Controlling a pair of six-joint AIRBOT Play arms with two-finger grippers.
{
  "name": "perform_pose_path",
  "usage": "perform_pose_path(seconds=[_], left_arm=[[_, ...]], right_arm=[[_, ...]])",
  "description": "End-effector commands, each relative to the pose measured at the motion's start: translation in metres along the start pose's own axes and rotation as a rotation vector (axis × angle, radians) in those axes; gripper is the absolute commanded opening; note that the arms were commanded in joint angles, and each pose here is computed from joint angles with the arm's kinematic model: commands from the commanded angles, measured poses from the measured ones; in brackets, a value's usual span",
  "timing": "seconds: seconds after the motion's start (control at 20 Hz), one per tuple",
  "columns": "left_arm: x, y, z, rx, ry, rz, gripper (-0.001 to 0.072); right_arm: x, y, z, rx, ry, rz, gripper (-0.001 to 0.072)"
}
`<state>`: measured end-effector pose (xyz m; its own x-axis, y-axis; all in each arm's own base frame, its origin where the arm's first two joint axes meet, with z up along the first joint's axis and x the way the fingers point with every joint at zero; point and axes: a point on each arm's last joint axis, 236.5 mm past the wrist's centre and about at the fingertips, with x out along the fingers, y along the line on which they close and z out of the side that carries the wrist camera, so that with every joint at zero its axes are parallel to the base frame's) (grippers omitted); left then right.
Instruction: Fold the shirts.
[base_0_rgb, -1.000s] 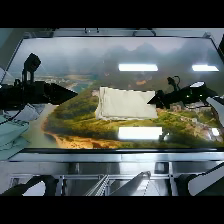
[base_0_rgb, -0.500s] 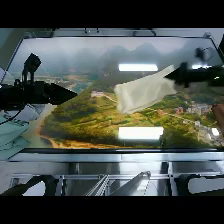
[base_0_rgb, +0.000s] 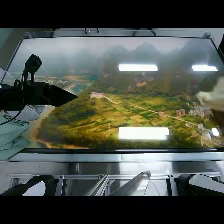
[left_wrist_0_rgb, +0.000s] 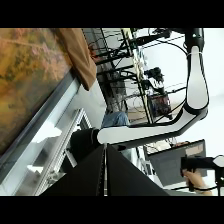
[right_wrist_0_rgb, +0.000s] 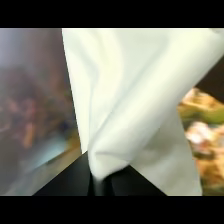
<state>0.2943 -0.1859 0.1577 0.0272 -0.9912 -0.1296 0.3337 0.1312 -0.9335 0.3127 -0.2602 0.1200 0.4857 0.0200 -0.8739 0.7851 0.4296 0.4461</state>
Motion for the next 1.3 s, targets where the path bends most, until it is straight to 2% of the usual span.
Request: perform_pose_path(seconds=[0.0,0.1,0.25,0.3,0.35,0.4,0.5,0.6,0.7,0.75,0.8,0.85,1.0,1.15,1.25], left_arm=[[0.000,-0.001,-0.002,0.001,0.008,-0.005,0.0023],[0.000,-0.001,-0.002,0.001,0.006,-0.004,0.0023],[0.000,-0.001,-0.002,0.001,0.007,-0.004,0.0023],[0.000,-0.001,-0.002,0.001,0.006,-0.004,0.0023],[0.000,-0.001,-0.002,0.001,0.007,-0.005,0.0023],[0.000,-0.001,-0.002,0.000,0.008,-0.005,0.0022],[0.000,-0.002,-0.002,0.001,0.007,-0.006,0.0022],[0.000,-0.004,0.000,0.003,0.001,-0.013,0.0014],[-0.001,-0.009,0.003,0.030,0.005,-0.010,0.0013],[-0.003,-0.016,0.008,0.062,0.005,-0.006,0.0012],[-0.005,-0.027,0.016,0.112,-0.001,0.006,0.0012],[-0.007,-0.040,0.022,0.167,-0.011,0.020,0.0012],[-0.015,-0.070,0.031,0.325,-0.045,0.124,0.0011],[-0.034,-0.056,0.025,0.306,-0.115,0.320,0.0014],[-0.036,-0.052,-0.002,0.270,-0.127,0.339,0.0014]], right_arm=[[-0.043,-0.154,-0.007,0.155,-0.003,-0.513,0.0019],[-0.030,-0.189,-0.026,0.188,0.061,-0.583,0.0019],[0.009,-0.216,-0.059,0.189,0.177,-0.600,0.0025],[0.019,-0.222,-0.071,0.197,0.224,-0.606,0.0114],[0.022,-0.224,-0.077,0.204,0.259,-0.611,0.0390],[0.023,-0.224,-0.079,0.197,0.281,-0.611,0.0627],[0.017,-0.214,-0.072,0.196,0.273,-0.589,0.0642],[0.012,-0.186,-0.057,0.170,0.237,-0.531,0.0640],[0.015,-0.132,-0.038,0.099,0.179,-0.404,0.0637],[0.018,-0.097,-0.032,0.054,0.159,-0.321,0.0489],[0.023,-0.055,-0.032,-0.011,0.151,-0.219,0.0087],[0.027,-0.010,-0.036,-0.093,0.145,-0.109,0.0017],[0.034,0.074,-0.069,-0.290,0.154,0.037,0.0018],[0.028,0.137,-0.133,-0.558,0.228,0.162,0.0016],[0.011,0.176,-0.196,-0.730,0.288,0.282,0.0016]])
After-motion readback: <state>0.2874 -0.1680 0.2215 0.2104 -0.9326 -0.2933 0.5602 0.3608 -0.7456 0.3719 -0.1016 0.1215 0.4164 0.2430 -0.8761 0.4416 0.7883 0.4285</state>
